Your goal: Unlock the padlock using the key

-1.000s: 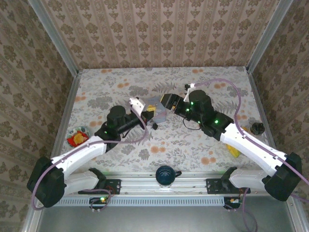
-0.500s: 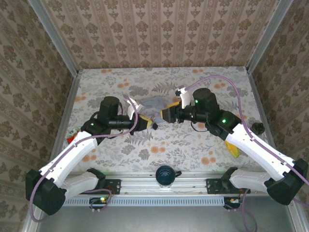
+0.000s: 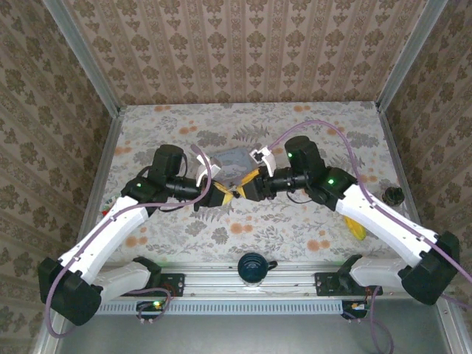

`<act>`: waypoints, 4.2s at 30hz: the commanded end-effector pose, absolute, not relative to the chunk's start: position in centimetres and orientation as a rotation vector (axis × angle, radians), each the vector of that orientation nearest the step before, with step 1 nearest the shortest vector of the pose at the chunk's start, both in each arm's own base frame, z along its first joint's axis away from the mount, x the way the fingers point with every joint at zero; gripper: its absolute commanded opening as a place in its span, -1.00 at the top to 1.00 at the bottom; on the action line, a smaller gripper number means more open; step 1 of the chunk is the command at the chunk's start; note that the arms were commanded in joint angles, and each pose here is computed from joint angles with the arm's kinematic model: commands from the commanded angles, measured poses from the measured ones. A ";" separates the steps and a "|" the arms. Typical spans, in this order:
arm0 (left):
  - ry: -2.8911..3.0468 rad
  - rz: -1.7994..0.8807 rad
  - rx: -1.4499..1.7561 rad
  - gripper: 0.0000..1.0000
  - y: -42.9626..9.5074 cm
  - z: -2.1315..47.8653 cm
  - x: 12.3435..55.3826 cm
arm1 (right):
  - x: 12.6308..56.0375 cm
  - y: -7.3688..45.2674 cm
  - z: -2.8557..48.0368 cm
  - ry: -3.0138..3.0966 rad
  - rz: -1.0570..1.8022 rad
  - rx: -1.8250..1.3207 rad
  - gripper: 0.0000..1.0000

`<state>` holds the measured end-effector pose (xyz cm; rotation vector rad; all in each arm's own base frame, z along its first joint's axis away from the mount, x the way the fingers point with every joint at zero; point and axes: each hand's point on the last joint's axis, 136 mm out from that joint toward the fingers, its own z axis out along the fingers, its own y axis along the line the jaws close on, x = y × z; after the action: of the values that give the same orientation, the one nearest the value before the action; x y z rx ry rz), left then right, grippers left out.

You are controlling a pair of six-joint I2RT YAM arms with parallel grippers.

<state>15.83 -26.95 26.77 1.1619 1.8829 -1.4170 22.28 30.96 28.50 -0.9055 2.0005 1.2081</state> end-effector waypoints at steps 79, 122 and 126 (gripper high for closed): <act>1.761 -1.377 0.260 -0.44 -22.3 29.0 23.7 | 27.6 24.5 25.4 1.941 1.216 -0.144 1.00; 1.614 -1.682 0.724 0.41 -30.7 31.1 18.6 | 24.2 28.4 31.5 1.702 1.494 -0.390 1.00; 1.632 -1.668 0.685 0.42 -29.7 30.9 19.0 | 24.2 28.3 31.8 1.699 1.482 -0.388 1.00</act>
<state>19.10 -30.26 29.66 0.6825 1.6712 -1.6589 25.17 27.53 29.06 -0.3075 1.7802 1.4404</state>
